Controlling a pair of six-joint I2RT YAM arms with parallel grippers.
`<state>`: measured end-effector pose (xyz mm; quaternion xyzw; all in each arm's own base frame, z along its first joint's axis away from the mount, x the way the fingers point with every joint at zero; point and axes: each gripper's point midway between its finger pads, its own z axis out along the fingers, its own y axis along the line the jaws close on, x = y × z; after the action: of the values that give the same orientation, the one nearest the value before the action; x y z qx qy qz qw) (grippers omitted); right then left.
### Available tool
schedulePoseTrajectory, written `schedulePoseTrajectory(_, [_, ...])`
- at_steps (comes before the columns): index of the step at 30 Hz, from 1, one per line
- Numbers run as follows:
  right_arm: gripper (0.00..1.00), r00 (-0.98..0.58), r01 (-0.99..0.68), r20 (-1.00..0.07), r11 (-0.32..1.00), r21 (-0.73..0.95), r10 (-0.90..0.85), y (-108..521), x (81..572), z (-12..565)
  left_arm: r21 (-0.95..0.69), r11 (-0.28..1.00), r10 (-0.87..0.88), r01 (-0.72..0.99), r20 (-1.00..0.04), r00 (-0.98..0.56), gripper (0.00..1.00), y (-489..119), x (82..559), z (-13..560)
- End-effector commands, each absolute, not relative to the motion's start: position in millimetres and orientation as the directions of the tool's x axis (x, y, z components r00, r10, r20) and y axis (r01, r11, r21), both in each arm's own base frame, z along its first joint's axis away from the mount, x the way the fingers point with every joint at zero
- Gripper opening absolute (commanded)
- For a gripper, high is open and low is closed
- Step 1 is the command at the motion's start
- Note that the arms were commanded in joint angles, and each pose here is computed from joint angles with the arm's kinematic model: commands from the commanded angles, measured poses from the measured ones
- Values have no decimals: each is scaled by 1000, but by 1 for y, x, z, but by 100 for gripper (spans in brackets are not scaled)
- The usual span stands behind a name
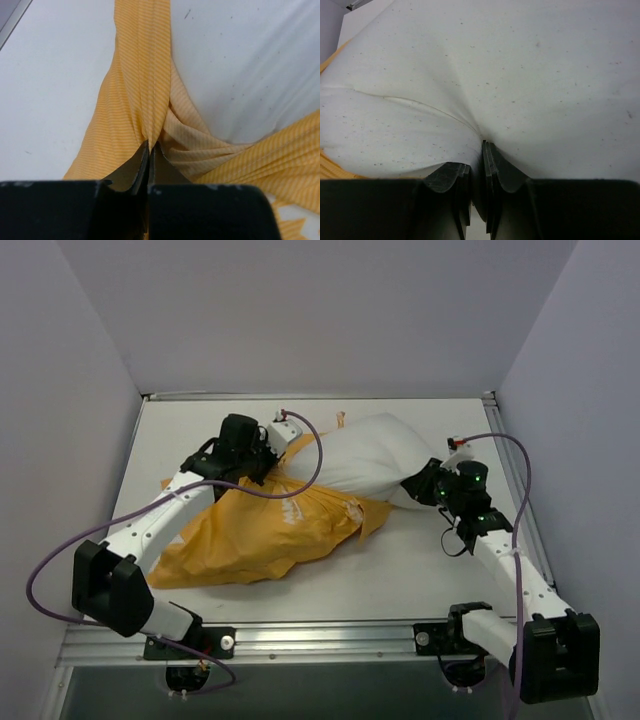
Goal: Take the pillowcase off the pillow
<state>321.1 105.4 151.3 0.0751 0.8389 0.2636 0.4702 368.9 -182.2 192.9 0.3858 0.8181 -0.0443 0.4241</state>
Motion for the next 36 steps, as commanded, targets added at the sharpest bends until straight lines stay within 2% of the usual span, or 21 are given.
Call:
schedulePoseTrajectory(1, [0, -444, 186, -796, 912, 366, 410, 14, 327, 151, 393, 712, 679, 582, -595, -429, 2, -103, 357, 188])
schedulePoseTrajectory(4, [0, -486, 131, -791, 926, 354, 371, 35, 324, 151, 346, 684, 679, 642, -624, -387, 2, -126, 344, 191])
schedulePoseTrajectory(7, [0, -496, 145, -797, 938, 315, 345, 35, 313, 155, 380, 689, 687, 617, -614, -388, 2, -120, 351, 196])
schedulePoseTrajectory(13, [0, -421, 240, -830, 927, 287, 366, -8, 311, 181, 448, 606, 764, 658, -557, -324, 2, -97, 354, 195])
schedulePoseTrajectory(15, [0, -453, 208, -812, 930, 303, 366, 1, 314, 175, 446, 587, 772, 675, -560, -302, 2, -98, 348, 199])
schedulePoseTrajectory(17, [0, -474, 155, -800, 929, 335, 368, 18, 318, 171, 389, 558, 751, 733, -612, -247, 4, -118, 339, 210])
schedulePoseTrajectory(18, [0, -488, 96, -800, 932, 349, 350, 45, 319, 172, 351, 542, 746, 764, -620, -244, 16, -126, 330, 212])
schedulePoseTrajectory(20, [0, -515, 57, -793, 936, 348, 326, 73, 320, 167, 299, 512, 708, 805, -678, -199, 24, -151, 325, 235])
schedulePoseTrajectory(21, [0, -510, 11, -798, 930, 367, 321, 97, 321, 172, 266, 486, 705, 832, -682, -195, 38, -165, 315, 239])
schedulePoseTrajectory(23, [0, -498, -18, -798, 916, 401, 339, 115, 328, 179, 230, 443, 672, 866, -725, -152, 56, -190, 310, 265])
schedulePoseTrajectory(24, [0, -501, -36, -791, 905, 425, 351, 128, 331, 184, 213, 417, 638, 884, -761, -118, 70, -205, 310, 285])
schedulePoseTrajectory(25, [0, -499, -47, -791, 900, 433, 354, 133, 331, 186, 180, 397, 641, 900, -756, -132, 76, -209, 305, 277])
schedulePoseTrajectory(26, [0, -499, -62, -793, 898, 435, 350, 141, 337, 192, 192, 378, 622, 906, -777, -95, 81, -216, 304, 300])
schedulePoseTrajectory(28, [0, -511, -100, -796, 897, 430, 324, 160, 339, 197, 205, 319, 613, 925, -789, -37, 91, -233, 298, 316])
schedulePoseTrajectory(31, [0, -531, -150, -787, 880, 451, 313, 188, 344, 203, 304, 185, 616, 934, -777, 131, 97, -261, 276, 347])
schedulePoseTrajectory(34, [0, -524, -178, -783, 857, 484, 334, 201, 352, 214, 411, 3, 627, 912, -711, 318, 96, -282, 239, 351])
schedulePoseTrajectory(35, [0, -534, -188, -776, 848, 496, 335, 205, 353, 214, 443, -54, 653, 895, -662, 367, 98, -282, 229, 342])
schedulePoseTrajectory(36, [0, -524, -202, -781, 841, 502, 341, 209, 357, 223, 490, -190, 664, 851, -574, 479, 100, -280, 213, 323])
